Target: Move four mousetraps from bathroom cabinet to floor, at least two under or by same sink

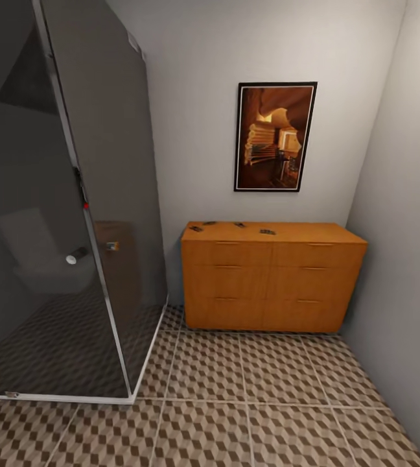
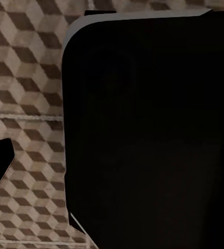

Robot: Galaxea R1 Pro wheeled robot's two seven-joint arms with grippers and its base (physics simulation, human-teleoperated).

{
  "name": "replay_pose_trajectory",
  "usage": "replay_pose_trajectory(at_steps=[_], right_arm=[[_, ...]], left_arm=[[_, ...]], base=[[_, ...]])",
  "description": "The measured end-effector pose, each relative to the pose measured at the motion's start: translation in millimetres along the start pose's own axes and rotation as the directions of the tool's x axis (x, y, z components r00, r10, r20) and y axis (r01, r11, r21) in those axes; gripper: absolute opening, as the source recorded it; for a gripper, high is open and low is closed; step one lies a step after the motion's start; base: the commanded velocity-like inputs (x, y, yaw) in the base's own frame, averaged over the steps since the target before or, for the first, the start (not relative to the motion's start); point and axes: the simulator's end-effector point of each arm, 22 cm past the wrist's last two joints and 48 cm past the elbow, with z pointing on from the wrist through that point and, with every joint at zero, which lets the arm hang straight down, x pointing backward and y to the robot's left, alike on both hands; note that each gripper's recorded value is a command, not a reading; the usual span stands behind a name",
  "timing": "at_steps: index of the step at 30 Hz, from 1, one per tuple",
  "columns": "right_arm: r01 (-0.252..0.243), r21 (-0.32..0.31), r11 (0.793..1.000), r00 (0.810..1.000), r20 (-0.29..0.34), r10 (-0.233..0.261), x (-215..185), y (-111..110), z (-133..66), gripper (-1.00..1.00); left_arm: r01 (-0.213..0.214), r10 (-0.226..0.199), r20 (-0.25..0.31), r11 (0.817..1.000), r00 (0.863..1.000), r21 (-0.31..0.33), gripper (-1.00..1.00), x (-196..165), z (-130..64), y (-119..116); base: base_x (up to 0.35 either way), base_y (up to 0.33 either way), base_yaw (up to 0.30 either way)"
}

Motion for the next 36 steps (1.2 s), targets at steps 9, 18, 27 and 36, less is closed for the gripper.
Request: replay_pose_trajectory(at_steps=[9, 18, 27, 36], right_arm=[[0.002, 0.001, 1.000, 1.000, 0.011, -0.002, -2.6, -0.8, 0.0, 1.00], [0.002, 0.001, 1.000, 1.000, 0.019, -0.002, -4.3, -0.8, 0.0, 1.00], [0.000, -0.001, 1.000, 1.000, 0.021, 0.000, -4.6, 0.7, 0.0, 1.00], [-0.002, -0.001, 1.000, 1.000, 0.021, 0.002, -4.5, 0.9, 0.0, 1.00]], left_arm=[[0.000, 0.000, 0.000, 1.000, 1.000, 0.000, 1.00, -0.1, 0.0, 0.0], [0.000, 0.000, 0.000, 1.000, 1.000, 0.000, 1.00, -0.1, 0.0, 0.0], [0.000, 0.000, 0.000, 1.000, 1.000, 0.000, 1.00, -0.1, 0.0, 0.2], [0.000, 0.000, 0.000, 1.000, 1.000, -0.001, 1.00, -0.1, 0.0, 0.5]], base=[[0.322, 0.000, 0.000], [0.322, 0.000, 0.000], [0.322, 0.000, -0.071], [0.322, 0.000, -0.217]])
